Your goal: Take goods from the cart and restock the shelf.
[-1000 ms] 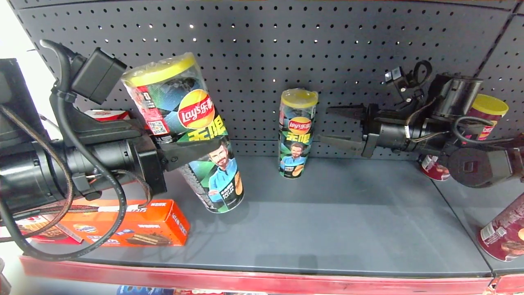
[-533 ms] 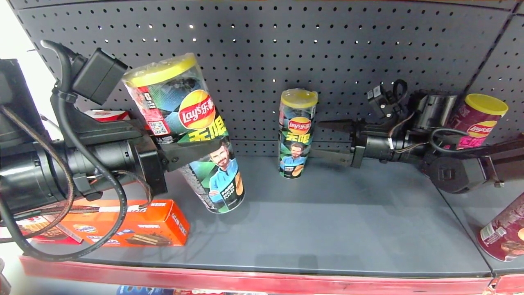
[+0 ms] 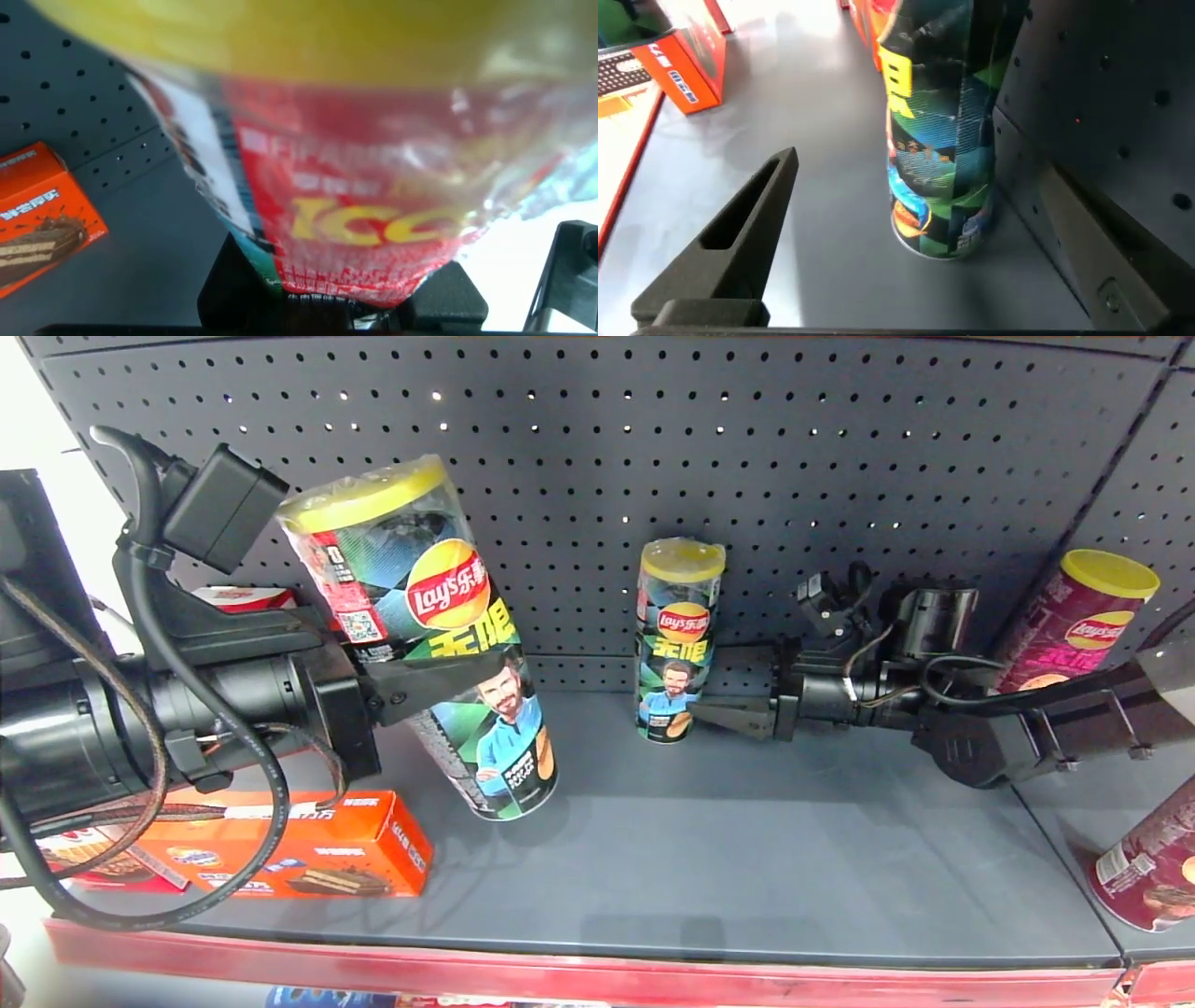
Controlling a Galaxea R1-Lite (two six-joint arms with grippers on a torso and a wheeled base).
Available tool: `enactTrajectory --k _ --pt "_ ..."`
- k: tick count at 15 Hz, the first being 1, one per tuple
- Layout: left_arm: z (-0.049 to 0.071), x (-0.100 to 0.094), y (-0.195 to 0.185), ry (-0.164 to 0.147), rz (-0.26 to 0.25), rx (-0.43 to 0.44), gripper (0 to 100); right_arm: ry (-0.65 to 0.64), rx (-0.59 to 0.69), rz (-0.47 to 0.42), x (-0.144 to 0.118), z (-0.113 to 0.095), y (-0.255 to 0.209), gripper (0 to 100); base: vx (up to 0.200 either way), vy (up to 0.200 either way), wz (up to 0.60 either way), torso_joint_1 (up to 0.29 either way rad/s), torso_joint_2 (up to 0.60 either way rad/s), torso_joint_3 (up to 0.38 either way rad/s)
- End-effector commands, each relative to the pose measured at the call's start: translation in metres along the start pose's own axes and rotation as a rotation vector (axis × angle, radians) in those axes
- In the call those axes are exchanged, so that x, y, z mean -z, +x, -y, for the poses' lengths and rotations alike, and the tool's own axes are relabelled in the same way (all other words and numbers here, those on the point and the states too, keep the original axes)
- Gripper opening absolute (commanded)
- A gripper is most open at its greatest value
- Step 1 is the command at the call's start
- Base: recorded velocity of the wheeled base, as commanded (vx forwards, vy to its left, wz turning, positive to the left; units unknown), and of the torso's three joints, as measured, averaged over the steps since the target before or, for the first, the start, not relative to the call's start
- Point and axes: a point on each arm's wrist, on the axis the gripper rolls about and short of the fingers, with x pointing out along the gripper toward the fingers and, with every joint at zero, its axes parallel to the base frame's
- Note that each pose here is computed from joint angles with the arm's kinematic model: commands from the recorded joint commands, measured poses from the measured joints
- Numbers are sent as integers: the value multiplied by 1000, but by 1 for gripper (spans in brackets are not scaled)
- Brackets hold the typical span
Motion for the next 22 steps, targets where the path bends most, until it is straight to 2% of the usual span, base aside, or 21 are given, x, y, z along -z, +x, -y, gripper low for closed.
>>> enactTrajectory --k 1,18,19,22 --pt "0 2 0 -6 -7 0 0 0 -8 1 9 7 11 100 0 0 0 0 0 0" --pt "-3 4 -1 -8 -9 -12 0 6 -76 19 25 6 63 100 0 0 0 0 0 0" --pt "-3 4 -1 -8 -9 -12 0 5 -79 20 28 5 66 0 0 0 0 0 0 0" --pt "-5 4 -2 -8 -10 -23 0 7 -55 14 27 3 69 0 0 0 0 0 0 0"
